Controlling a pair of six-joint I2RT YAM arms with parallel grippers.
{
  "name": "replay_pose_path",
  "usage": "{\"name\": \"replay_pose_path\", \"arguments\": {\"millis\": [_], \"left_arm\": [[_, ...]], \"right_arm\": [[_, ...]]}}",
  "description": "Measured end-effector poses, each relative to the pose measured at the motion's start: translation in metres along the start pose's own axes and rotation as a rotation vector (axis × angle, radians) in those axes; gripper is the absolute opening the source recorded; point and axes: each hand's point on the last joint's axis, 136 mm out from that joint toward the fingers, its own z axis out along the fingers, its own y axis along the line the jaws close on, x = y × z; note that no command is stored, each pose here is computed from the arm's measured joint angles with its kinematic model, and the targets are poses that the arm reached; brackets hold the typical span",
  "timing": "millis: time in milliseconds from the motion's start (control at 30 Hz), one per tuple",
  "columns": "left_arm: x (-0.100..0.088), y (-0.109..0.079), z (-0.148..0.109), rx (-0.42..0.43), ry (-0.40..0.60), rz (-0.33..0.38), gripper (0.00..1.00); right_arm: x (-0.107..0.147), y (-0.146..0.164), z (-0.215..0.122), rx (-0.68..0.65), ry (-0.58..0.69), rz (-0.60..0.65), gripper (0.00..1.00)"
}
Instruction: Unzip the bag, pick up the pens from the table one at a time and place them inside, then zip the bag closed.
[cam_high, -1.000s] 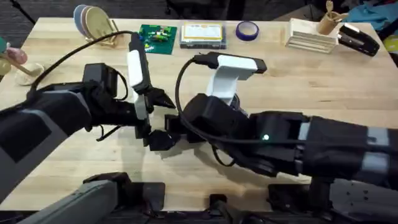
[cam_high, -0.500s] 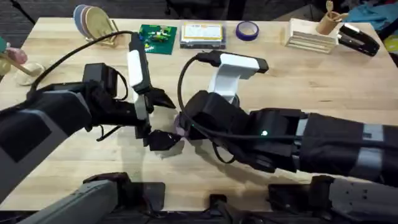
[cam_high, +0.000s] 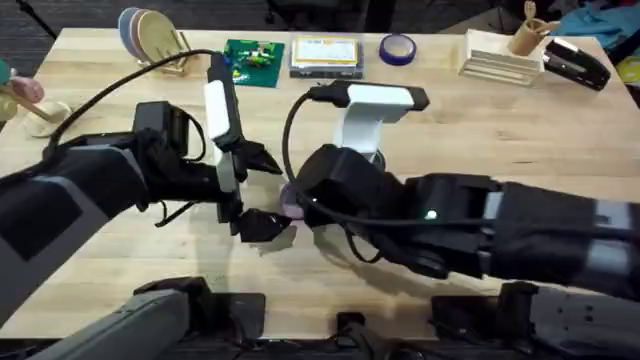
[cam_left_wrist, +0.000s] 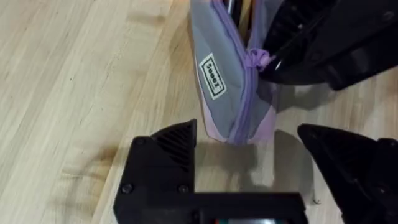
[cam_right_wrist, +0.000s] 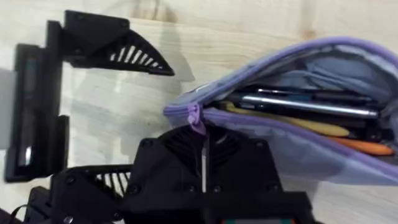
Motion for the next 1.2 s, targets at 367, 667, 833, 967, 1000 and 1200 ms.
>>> {"name": "replay_pose_path", "arguments": {"millis": [367, 667, 833, 967, 1000, 1200], "left_arm": [[0.000, 0.000, 0.000, 0.000, 0.000, 0.000, 0.993], [-0.004, 0.000, 0.000, 0.003, -0.022, 0.005, 0.993], [-0.013, 0.004, -0.001, -0.008, -0.071, 0.038, 0.993], [-0.018, 0.005, -0.001, -0.006, -0.099, 0.047, 0.994], [-0.019, 0.004, -0.001, -0.004, -0.104, 0.046, 0.994], [-0.021, 0.004, -0.001, -0.001, -0.114, 0.047, 0.994]], "right_arm": [[-0.026, 0.012, -0.044, -0.110, -0.069, -0.055, 0.031], [-0.025, 0.011, -0.044, -0.106, -0.066, -0.060, 0.030], [-0.024, 0.011, -0.044, -0.105, -0.066, -0.062, 0.030], [-0.025, 0.011, -0.044, -0.105, -0.066, -0.063, 0.030], [-0.025, 0.011, -0.044, -0.105, -0.066, -0.063, 0.030], [-0.025, 0.011, -0.044, -0.105, -0.066, -0.064, 0.030]]}}
